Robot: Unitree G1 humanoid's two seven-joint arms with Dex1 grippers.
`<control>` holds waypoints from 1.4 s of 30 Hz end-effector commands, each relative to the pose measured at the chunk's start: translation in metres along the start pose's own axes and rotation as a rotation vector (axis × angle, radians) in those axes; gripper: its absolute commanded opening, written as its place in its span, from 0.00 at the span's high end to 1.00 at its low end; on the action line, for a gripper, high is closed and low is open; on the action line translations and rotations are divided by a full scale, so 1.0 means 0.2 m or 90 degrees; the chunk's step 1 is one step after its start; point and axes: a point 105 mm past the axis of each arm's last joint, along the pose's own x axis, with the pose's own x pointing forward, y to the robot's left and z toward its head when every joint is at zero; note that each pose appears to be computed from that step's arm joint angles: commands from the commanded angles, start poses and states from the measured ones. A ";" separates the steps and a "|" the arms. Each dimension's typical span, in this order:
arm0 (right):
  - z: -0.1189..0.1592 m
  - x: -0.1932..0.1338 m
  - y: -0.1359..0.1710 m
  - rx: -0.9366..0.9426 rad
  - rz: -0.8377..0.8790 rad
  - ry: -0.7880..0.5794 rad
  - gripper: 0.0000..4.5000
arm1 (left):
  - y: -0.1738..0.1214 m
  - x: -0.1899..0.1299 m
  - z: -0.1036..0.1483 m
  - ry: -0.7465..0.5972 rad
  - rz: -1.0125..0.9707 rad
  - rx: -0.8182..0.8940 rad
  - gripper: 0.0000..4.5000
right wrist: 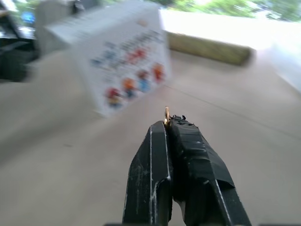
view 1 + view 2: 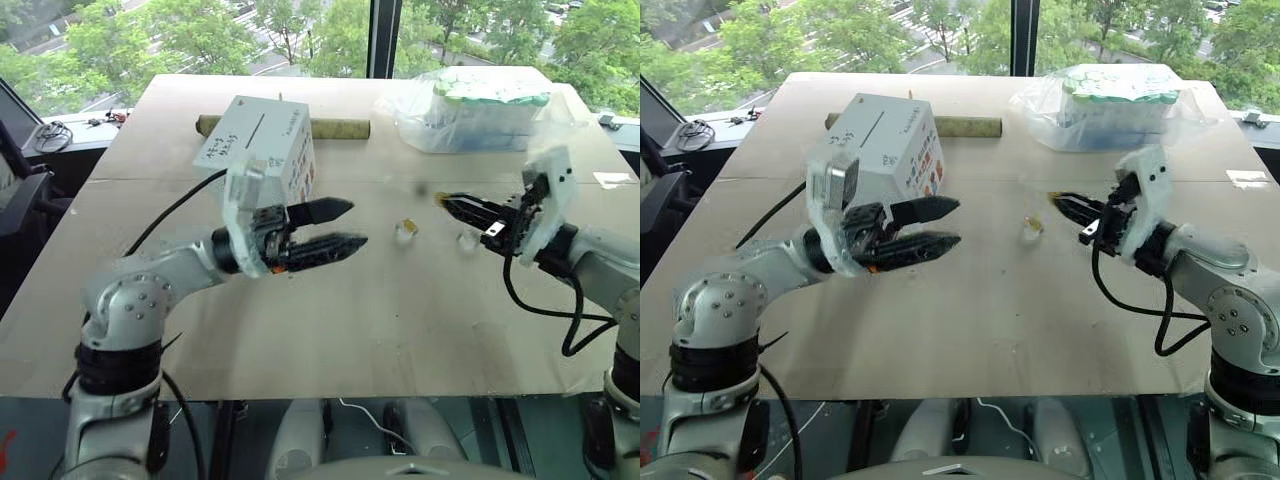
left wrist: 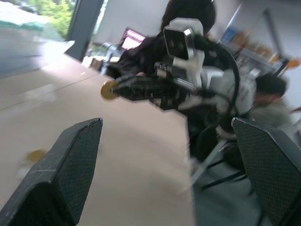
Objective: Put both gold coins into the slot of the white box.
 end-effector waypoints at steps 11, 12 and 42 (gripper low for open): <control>0.21 0.05 0.33 -0.026 0.188 -0.066 1.00 | -0.06 0.06 0.09 -0.020 -0.070 -0.033 0.17; 0.21 0.05 0.34 -0.025 0.191 -0.066 1.00 | -0.06 0.06 0.09 -0.021 -0.072 -0.031 0.17; 0.23 0.04 0.33 0.053 0.204 -0.083 0.49 | -0.04 0.03 0.11 -0.052 -0.068 -0.043 1.00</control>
